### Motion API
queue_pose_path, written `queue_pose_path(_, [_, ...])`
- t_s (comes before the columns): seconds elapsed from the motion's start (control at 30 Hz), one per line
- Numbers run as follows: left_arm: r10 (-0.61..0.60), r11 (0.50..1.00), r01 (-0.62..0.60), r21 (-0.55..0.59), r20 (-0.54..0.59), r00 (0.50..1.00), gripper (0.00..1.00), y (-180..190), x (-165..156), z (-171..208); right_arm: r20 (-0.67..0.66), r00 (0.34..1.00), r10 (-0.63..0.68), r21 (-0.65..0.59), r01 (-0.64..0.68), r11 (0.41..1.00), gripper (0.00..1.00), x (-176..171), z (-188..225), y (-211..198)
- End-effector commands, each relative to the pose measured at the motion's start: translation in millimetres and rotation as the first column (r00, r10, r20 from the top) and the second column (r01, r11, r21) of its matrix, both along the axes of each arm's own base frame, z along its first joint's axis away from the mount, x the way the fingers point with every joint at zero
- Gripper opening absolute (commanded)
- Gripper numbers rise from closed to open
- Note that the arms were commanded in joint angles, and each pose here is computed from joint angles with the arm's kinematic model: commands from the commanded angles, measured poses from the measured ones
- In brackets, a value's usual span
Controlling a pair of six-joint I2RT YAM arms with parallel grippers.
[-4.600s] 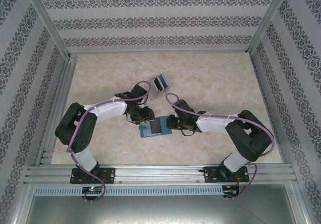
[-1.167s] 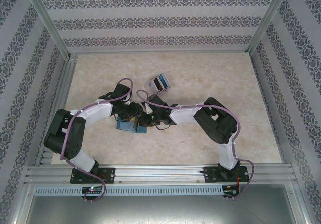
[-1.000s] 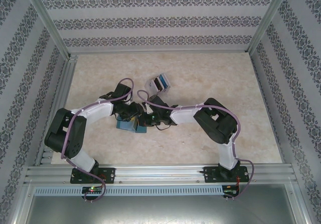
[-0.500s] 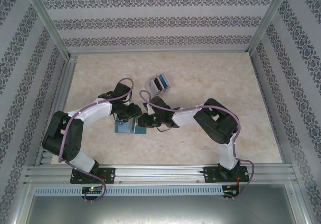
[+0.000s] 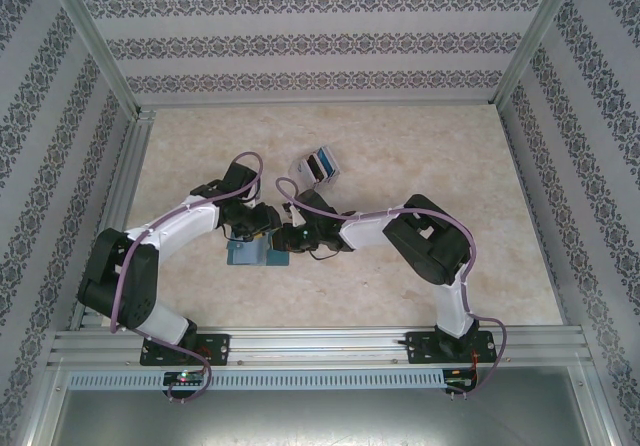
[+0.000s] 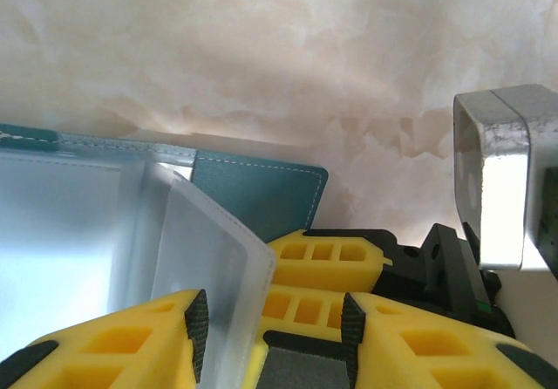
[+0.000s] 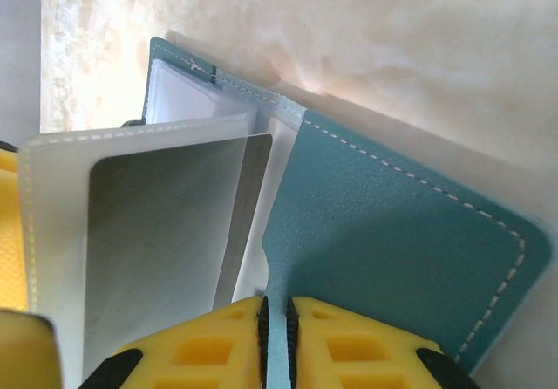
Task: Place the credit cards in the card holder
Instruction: Flip over the card slot on the card holder.
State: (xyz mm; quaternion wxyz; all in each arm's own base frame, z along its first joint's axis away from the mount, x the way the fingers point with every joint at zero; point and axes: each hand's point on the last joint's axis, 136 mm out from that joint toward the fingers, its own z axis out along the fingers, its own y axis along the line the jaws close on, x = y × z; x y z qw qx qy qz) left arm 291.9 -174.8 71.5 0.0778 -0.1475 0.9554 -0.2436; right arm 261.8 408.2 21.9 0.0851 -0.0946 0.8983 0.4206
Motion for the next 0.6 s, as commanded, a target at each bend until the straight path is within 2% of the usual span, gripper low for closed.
queue_pose_path(0.0, [-0.037, 0.996, 0.028, -0.083, -0.097, 0.995, 0.47, -18, -20, -20, -0.118, 0.992, -0.048, -0.200, 0.024, 0.979, 0.19, -28, -64, -40])
queue_pose_path(0.1, [-0.039, 0.997, 0.030, -0.074, -0.119, 0.992, 0.47, -19, -21, -31, -0.075, 0.996, -0.037, -0.141, 0.027, 0.990, 0.19, -25, -41, -35])
queue_pose_path(0.33, [-0.044, 0.999, 0.042, -0.020, -0.130, 0.990, 0.47, -12, -21, -43, -0.011, 0.997, -0.073, -0.100, 0.071, 0.992, 0.19, -17, -1, -49])
queue_pose_path(0.5, [-0.049, 0.998, 0.044, -0.044, -0.121, 0.991, 0.47, -17, -16, -38, 0.027, 0.992, -0.120, -0.081, 0.122, 0.989, 0.19, -10, 29, -76])
queue_pose_path(0.57, [-0.050, 0.998, 0.045, -0.051, -0.098, 0.994, 0.47, -19, -11, -29, 0.043, 0.986, -0.164, -0.095, 0.167, 0.981, 0.19, -3, 36, -99])
